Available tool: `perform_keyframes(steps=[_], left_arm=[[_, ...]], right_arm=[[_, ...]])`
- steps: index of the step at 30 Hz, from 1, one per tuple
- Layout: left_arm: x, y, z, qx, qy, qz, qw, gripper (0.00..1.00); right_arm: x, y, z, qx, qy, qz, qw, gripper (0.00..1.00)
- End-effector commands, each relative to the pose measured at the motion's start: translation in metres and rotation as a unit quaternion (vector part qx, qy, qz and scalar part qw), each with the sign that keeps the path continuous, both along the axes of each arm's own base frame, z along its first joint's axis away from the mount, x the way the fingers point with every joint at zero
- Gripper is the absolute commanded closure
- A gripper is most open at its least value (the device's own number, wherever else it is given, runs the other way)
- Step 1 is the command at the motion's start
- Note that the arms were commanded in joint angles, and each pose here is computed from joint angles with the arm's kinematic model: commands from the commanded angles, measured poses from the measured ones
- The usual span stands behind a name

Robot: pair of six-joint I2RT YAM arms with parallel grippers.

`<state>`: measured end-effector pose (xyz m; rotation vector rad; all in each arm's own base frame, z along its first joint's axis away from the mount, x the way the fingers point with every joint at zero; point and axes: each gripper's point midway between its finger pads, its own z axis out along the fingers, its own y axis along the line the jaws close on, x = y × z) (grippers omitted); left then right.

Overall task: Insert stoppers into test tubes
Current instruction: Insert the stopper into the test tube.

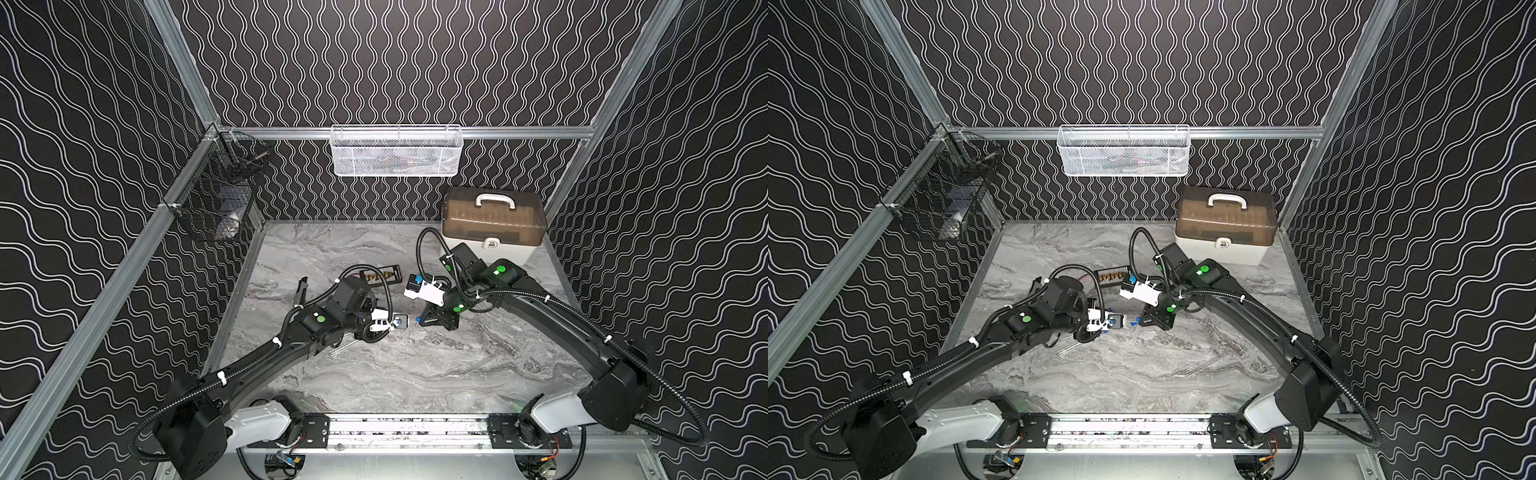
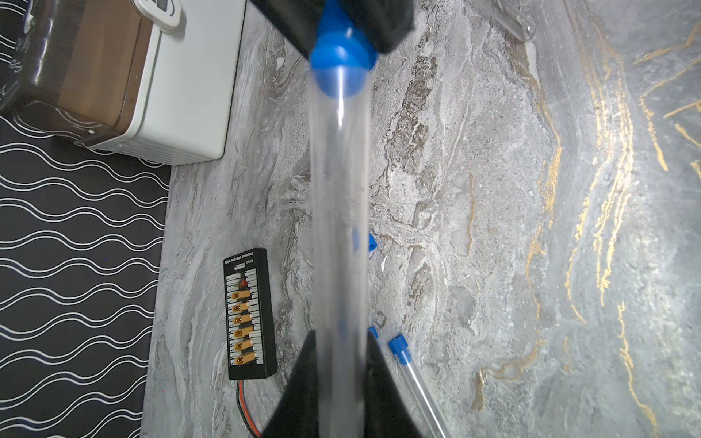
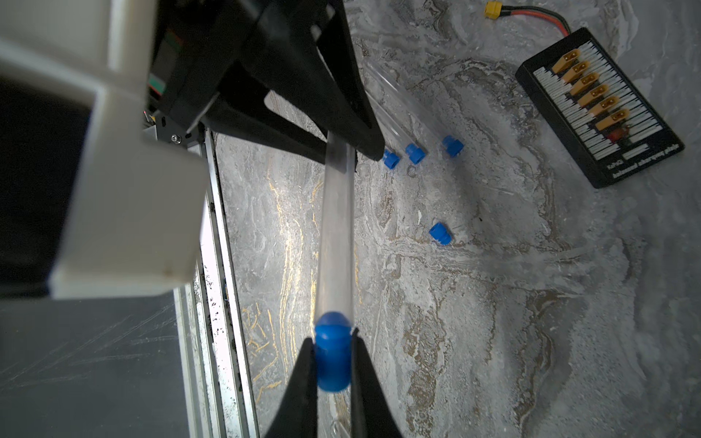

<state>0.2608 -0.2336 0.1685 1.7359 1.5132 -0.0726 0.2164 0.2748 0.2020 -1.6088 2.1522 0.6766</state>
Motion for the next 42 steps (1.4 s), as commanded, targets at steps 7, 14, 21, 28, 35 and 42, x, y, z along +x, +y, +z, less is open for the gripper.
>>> perform_keyframes(steps=[7, 14, 21, 28, 35, 42], left_arm=[[-0.004, -0.012, 0.016, 0.005, -0.053, -0.036, 0.998, 1.00], [-0.014, -0.021, 0.035, 0.028, -0.138, -0.096, 0.985, 1.00], [-0.026, -0.033, 0.045, 0.018, -0.154, -0.138, 0.978, 1.00], [-0.034, -0.043, 0.051, -0.015, -0.128, -0.153, 0.980, 1.00], [-0.041, -0.048, 0.060, -0.046, -0.120, -0.159, 0.979, 1.00], [-0.043, -0.048, 0.063, -0.055, -0.127, -0.159, 0.978, 1.00]], right_arm=[[-0.001, 0.006, -0.001, -0.007, -0.002, 0.024, 1.000, 0.92], [0.004, 0.023, 0.005, 0.014, 0.005, 0.036, 0.999, 0.97], [0.014, 0.042, 0.019, 0.045, -0.011, 0.048, 0.998, 0.99], [0.026, 0.062, 0.034, 0.092, -0.029, 0.040, 0.995, 1.00], [0.031, 0.076, 0.045, 0.136, -0.032, 0.030, 0.990, 1.00], [0.030, 0.076, 0.048, 0.145, -0.044, 0.034, 0.988, 0.95]])
